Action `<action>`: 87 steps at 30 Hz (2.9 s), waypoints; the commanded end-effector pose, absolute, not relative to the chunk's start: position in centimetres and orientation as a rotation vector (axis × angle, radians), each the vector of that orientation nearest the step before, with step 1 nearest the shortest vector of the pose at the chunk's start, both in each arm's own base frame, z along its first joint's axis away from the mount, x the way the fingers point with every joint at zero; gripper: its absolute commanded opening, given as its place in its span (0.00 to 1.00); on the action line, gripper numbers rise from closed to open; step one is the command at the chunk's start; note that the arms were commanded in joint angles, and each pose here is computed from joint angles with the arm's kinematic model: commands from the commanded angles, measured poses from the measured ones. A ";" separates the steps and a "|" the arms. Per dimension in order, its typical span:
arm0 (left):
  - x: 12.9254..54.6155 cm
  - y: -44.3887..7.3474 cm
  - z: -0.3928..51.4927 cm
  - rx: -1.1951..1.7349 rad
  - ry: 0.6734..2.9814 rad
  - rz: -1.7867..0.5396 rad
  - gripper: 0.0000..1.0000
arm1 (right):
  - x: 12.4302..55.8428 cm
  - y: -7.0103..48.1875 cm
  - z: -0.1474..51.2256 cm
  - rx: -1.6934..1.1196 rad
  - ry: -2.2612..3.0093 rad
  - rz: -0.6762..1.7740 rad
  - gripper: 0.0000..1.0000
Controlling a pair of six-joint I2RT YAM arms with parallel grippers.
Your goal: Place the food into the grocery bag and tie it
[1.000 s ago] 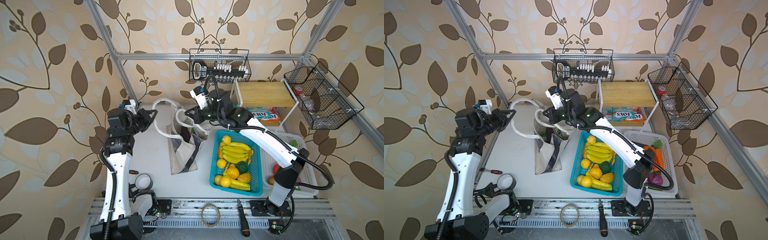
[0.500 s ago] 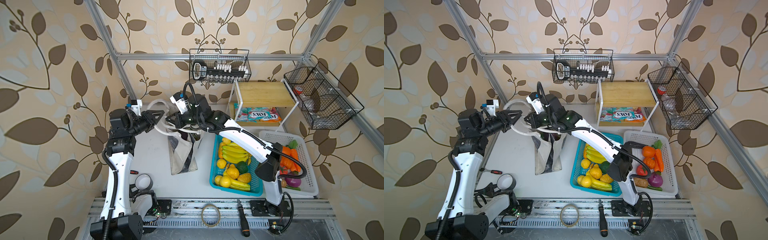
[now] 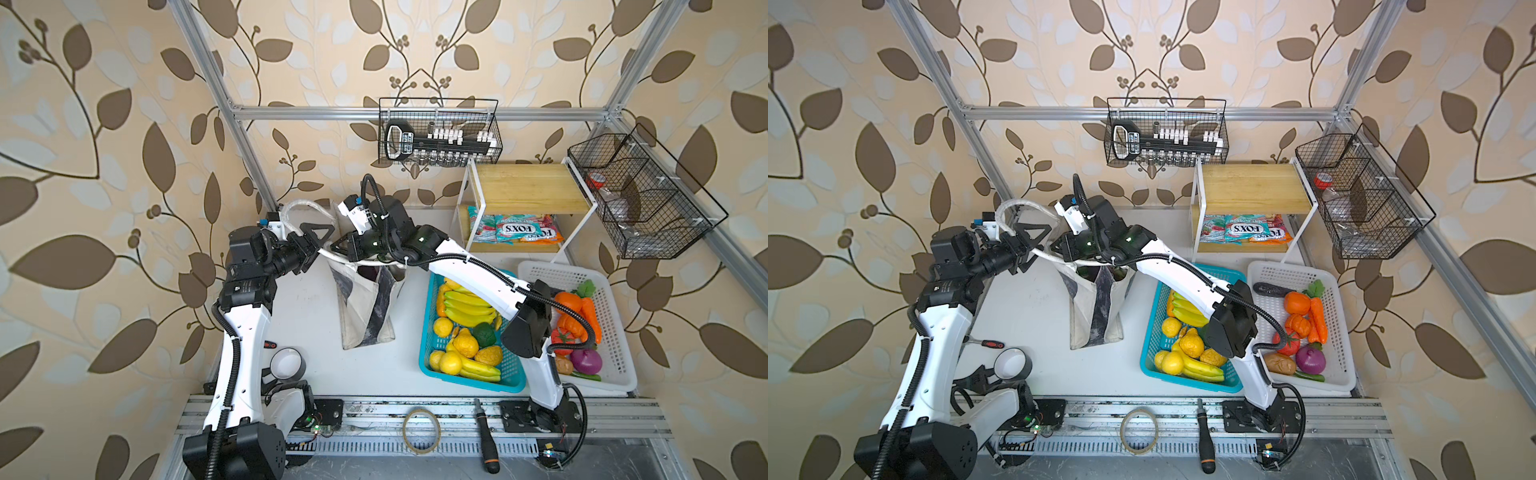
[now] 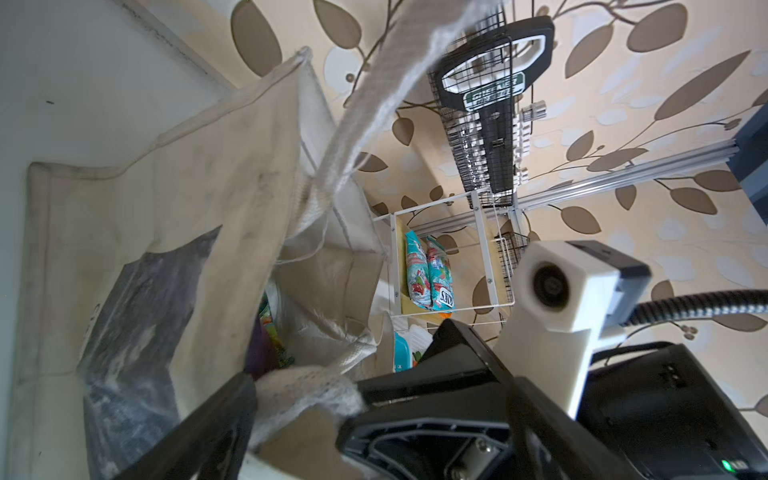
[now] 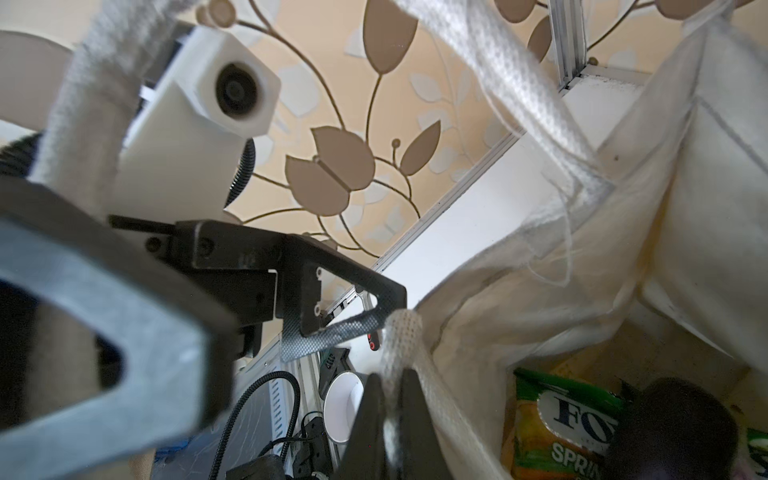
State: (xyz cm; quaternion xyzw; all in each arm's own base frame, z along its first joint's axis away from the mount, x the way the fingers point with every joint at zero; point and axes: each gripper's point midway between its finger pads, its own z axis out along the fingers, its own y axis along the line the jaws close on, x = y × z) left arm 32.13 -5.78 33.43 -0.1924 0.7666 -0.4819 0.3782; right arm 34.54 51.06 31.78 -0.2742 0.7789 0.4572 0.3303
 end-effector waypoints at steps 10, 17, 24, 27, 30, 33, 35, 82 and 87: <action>30.7 -6.7 36.1 -0.664 1.843 -1.423 0.99 | 33.4 51.2 37.6 -0.752 1.842 1.249 0.00; 28.6 -3.4 38.2 -0.577 1.974 -0.891 0.97 | 33.8 51.4 35.7 -0.768 1.904 1.252 0.00; 28.1 -2.7 37.7 -0.526 2.091 -0.749 0.72 | 33.4 51.8 35.8 -0.821 1.889 1.359 0.00; 29.1 -5.2 37.7 -0.456 2.062 -0.982 0.77 | 31.9 52.5 36.7 -0.907 1.841 1.364 0.00; 29.0 -4.4 38.1 -0.442 1.986 -0.905 0.78 | 32.3 52.4 35.8 -0.880 1.885 1.351 0.00; 29.5 -4.7 37.9 -0.399 1.964 -0.923 0.73 | 31.4 53.0 35.2 -0.927 1.888 1.495 0.00; 30.2 -5.4 37.2 -0.366 1.973 -1.000 0.73 | 30.7 53.2 35.5 -0.953 1.870 1.546 0.00; 31.6 -6.8 34.6 -0.491 1.985 -1.136 0.00 | 33.3 48.4 36.0 -0.745 1.915 1.434 0.33; 31.4 -6.4 35.0 -0.497 1.983 -1.100 0.00 | 32.8 46.3 38.0 -0.758 1.852 1.253 0.39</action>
